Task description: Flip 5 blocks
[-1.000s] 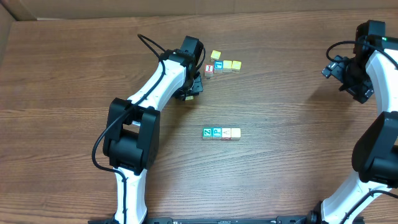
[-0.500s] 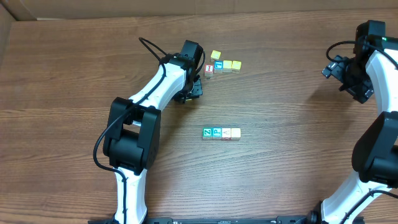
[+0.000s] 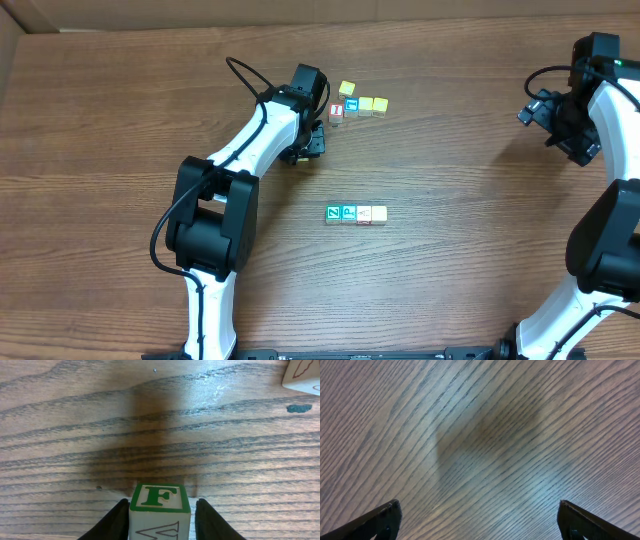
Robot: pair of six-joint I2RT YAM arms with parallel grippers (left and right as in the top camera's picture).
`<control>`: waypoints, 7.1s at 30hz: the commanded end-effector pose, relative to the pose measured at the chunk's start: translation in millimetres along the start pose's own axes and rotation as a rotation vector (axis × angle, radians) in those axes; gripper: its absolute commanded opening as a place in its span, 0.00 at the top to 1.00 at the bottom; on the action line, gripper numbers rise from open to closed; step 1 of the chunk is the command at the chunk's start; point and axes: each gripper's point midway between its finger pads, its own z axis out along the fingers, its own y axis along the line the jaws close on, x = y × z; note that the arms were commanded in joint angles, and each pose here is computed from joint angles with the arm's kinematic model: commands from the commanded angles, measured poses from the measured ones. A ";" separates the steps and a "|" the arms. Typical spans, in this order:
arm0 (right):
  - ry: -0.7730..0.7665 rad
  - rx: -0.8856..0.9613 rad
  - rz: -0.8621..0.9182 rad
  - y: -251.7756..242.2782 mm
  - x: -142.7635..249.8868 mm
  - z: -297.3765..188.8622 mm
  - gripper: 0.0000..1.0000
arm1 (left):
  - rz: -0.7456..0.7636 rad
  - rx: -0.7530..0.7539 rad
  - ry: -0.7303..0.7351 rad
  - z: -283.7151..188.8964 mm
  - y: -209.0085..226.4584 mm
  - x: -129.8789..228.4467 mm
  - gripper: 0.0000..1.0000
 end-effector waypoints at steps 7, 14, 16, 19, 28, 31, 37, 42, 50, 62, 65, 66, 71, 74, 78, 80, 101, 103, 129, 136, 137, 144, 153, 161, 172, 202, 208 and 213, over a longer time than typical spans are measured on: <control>-0.039 -0.020 0.003 1.1 -7.3 -14.4 0.00 | 0.027 -0.011 -0.012 -1.3 -2.6 -5.5 0.61; -0.039 -0.020 0.003 1.1 -7.3 -14.4 0.00 | 0.048 -0.010 -0.016 -3.9 -3.2 -7.9 0.62; -0.039 -0.020 0.003 1.1 -7.3 -14.2 0.00 | 0.051 -0.009 -0.018 -6.8 -4.0 -9.9 0.62; -0.039 -0.020 0.003 1.1 -7.3 -14.2 0.00 | 0.051 -0.007 -0.022 -10.7 -5.1 -12.6 0.62; -0.039 -0.020 0.003 1.1 -7.3 -14.2 0.00 | 0.054 -0.017 -0.002 -11.1 -2.6 -7.9 0.66; -0.039 -0.020 0.003 1.1 -7.3 -14.2 0.00 | 0.054 -0.021 0.001 -11.1 -1.8 -7.1 0.65; -0.039 -0.020 0.003 1.1 -7.2 -14.3 0.00 | 0.055 -0.023 0.006 -11.1 -1.2 -5.9 0.67; -0.039 -0.020 0.003 1.1 -7.3 -14.2 0.00 | 0.055 -0.024 0.009 -11.0 -0.8 -5.0 0.68; -0.039 -0.020 0.003 1.1 -7.3 -14.4 0.00 | 0.056 -0.030 0.021 -9.5 0.8 -1.5 0.68; -0.039 -0.020 0.003 1.1 -7.3 -14.2 0.00 | 0.056 -0.030 0.020 -3.7 1.5 1.2 0.69; -0.039 -0.020 0.003 1.1 -7.3 -14.2 0.00 | 0.056 -0.029 0.019 -3.7 1.3 1.0 0.70; -0.039 -0.020 0.003 1.1 -7.3 -14.4 0.00 | 0.056 -0.029 0.021 -3.5 1.5 1.4 0.71; -0.039 -0.020 0.003 1.1 -7.3 -14.2 0.00 | 0.058 -0.030 0.023 -3.5 1.0 2.3 0.70; -0.039 -0.020 0.003 1.1 -7.3 -14.2 0.00 | 0.058 -0.031 0.025 -3.0 1.3 3.1 0.70; -0.039 -0.020 0.003 1.1 -7.3 -14.2 0.00 | 0.059 -0.036 0.035 -0.1 2.9 7.0 0.71; -0.039 -0.020 0.003 1.1 -7.3 -14.2 0.00 | 0.060 -0.036 0.036 0.5 3.2 7.8 0.71; -0.039 -0.020 0.003 1.1 -7.3 -14.4 0.00 | 0.079 -0.030 0.053 -14.2 2.0 6.7 0.91; -0.039 -0.020 0.003 1.1 -7.3 -14.4 0.00 | 0.079 -0.027 0.048 -24.0 2.3 5.6 0.91; -0.039 -0.020 0.003 1.1 -7.3 -14.4 0.00 | 0.066 0.002 0.200 -105.2 9.6 81.4 0.91; -0.039 -0.020 0.003 1.1 -7.3 -14.2 0.00 | 0.054 -0.011 0.230 -76.0 -0.7 108.8 0.91; -0.039 -0.020 0.003 1.1 -7.3 -14.2 0.00 | 0.057 -0.012 0.233 -72.7 -2.2 112.8 0.91; -0.039 -0.020 0.003 1.1 -7.3 -14.4 0.00 | 0.034 -0.026 0.248 -53.3 -6.3 133.3 0.90; -0.039 -0.020 0.003 1.1 -7.3 -14.2 0.00 | 0.019 -0.017 0.231 -38.0 -6.1 137.8 0.88; -0.039 -0.020 0.003 1.1 -7.3 -14.2 0.00 | 0.013 -0.016 0.229 -36.3 -5.0 137.4 0.79; -0.039 -0.020 0.003 1.1 -7.3 -14.2 0.00 | 0.012 -0.006 0.213 -36.4 -7.3 132.9 0.46; -0.039 -0.020 0.003 1.1 -7.3 -14.2 0.00 | -0.027 -0.053 0.226 -39.6 34.1 113.5 0.96; -0.039 -0.020 0.003 1.1 -7.3 -14.2 0.00 | -0.030 -0.015 0.259 -35.4 28.6 123.3 0.96; -0.039 -0.020 0.003 1.1 -7.3 -14.2 0.00 | -0.038 0.044 0.287 -36.8 18.1 127.5 0.96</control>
